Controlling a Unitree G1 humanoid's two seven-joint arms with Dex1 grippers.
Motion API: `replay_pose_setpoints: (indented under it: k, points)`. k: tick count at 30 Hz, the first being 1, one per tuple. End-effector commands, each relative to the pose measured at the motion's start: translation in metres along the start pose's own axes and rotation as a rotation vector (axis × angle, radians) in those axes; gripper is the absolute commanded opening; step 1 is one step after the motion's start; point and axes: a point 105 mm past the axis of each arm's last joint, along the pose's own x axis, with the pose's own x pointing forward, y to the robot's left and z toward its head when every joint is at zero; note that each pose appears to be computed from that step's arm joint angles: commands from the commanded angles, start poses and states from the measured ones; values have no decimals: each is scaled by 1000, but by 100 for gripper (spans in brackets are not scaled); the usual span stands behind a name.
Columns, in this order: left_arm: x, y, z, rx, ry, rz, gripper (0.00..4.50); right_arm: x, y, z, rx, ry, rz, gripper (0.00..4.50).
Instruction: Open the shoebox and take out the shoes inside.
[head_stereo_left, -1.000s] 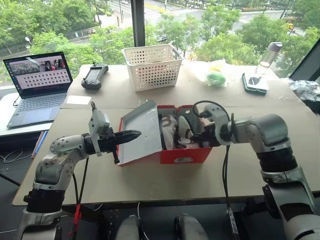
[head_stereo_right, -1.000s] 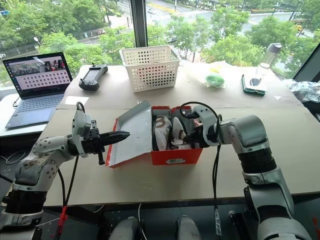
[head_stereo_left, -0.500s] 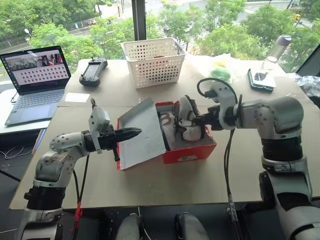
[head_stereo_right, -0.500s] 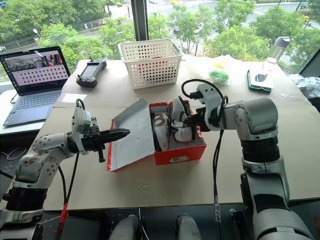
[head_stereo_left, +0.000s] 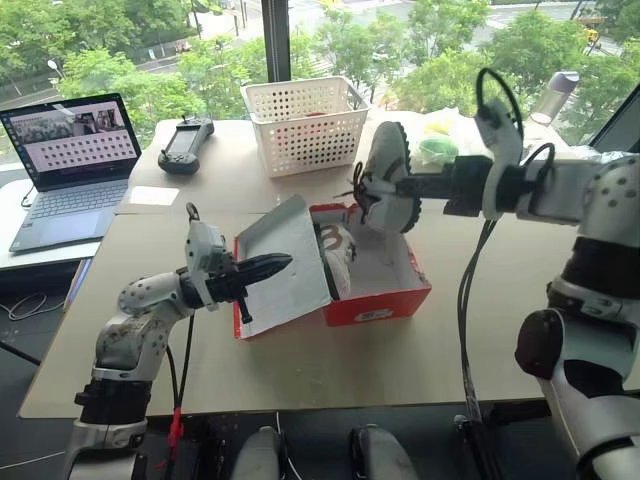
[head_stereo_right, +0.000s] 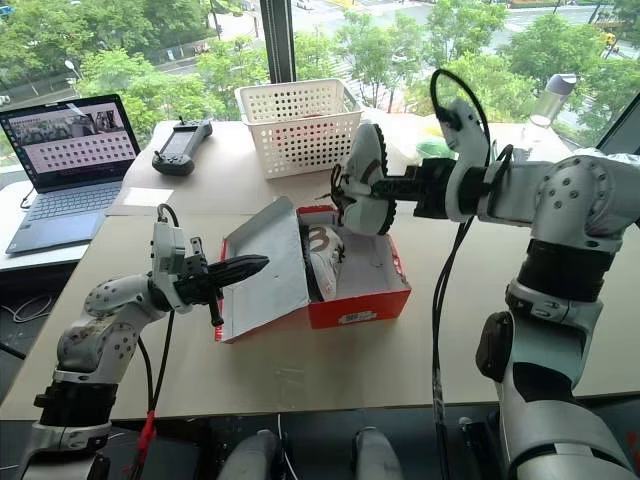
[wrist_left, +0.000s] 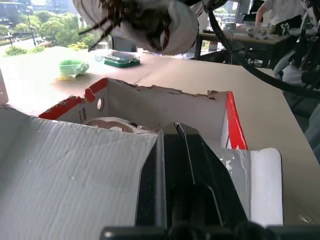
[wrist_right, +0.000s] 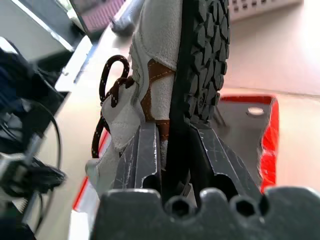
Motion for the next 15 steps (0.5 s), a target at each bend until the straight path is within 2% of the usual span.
replay_pose_setpoints:
  k: [1, 7, 12, 15]
  points:
    - [4, -3, 9, 27, -32, -12, 0, -9, -70, 7, 120, -142, -222, 55]
    - [6, -4, 10, 30, -35, -13, 0, 5, -116, -36, 252, -115, -322, 55]
    - [6, -4, 8, 29, -27, -15, 0, 16, -130, -72, 289, -34, -358, 55]
    - [6, -4, 8, 29, -23, -17, 0, 15, -141, -89, 243, 24, -420, 55]
